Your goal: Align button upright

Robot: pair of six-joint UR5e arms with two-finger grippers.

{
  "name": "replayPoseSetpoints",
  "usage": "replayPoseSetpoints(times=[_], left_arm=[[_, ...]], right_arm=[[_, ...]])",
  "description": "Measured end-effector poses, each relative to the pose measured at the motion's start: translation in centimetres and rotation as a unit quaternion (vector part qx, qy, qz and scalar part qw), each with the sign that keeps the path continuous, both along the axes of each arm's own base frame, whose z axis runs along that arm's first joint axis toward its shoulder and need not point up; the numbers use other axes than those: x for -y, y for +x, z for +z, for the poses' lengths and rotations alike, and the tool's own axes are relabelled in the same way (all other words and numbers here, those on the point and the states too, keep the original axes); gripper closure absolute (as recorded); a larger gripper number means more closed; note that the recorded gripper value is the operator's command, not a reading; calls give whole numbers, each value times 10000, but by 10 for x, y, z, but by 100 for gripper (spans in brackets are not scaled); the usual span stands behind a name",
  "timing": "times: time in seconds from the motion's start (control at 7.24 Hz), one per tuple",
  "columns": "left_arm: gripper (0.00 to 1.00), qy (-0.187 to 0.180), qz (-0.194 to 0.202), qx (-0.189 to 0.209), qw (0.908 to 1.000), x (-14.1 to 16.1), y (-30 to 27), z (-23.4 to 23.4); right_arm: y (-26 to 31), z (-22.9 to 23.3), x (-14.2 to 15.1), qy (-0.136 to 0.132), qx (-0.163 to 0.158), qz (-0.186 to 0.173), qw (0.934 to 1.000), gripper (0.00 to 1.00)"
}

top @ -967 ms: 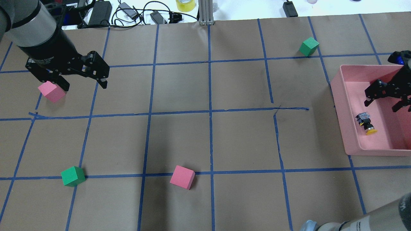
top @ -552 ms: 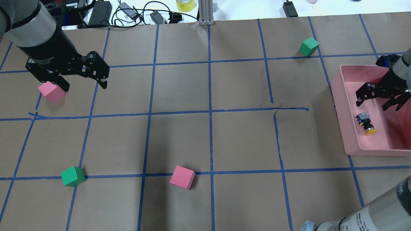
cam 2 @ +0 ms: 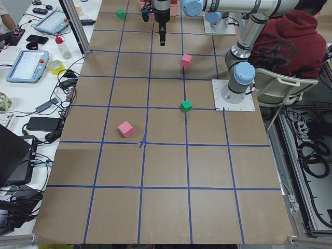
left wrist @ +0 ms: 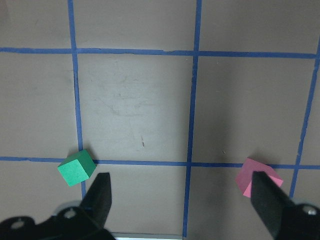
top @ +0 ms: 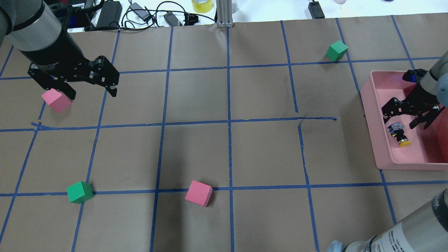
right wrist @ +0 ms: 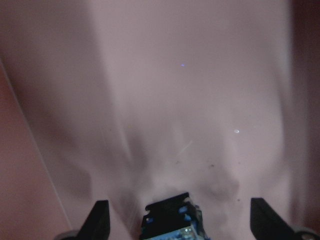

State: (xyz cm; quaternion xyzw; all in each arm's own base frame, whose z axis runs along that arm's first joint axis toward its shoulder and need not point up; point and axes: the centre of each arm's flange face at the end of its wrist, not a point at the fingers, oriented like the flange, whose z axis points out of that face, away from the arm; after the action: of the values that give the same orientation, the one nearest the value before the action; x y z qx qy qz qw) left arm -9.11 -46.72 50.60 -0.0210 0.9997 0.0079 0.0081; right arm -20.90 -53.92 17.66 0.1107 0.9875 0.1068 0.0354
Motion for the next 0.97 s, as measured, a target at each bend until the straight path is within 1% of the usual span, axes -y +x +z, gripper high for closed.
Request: replayPoseSetpoints(times=[0.14,0.55,0.69,0.83,0.97], left_arm=[[0,0,0,0,10000,0,0,0],[0,0,0,0,10000,0,0,0],[0,0,0,0,10000,0,0,0],[0,0,0,0,10000,0,0,0],[0,0,0,0,10000,0,0,0]], right_arm=[[3,-5,-4,28,41,-3,10000,100],[5,-5,-5,27,74,-52,10000,100],[3,2,-2,-38,22,-70,10000,100],[-1,17,2,-158,-83,-80,9998,100],[-4,43,6,-305,-216,-77,9993,100]])
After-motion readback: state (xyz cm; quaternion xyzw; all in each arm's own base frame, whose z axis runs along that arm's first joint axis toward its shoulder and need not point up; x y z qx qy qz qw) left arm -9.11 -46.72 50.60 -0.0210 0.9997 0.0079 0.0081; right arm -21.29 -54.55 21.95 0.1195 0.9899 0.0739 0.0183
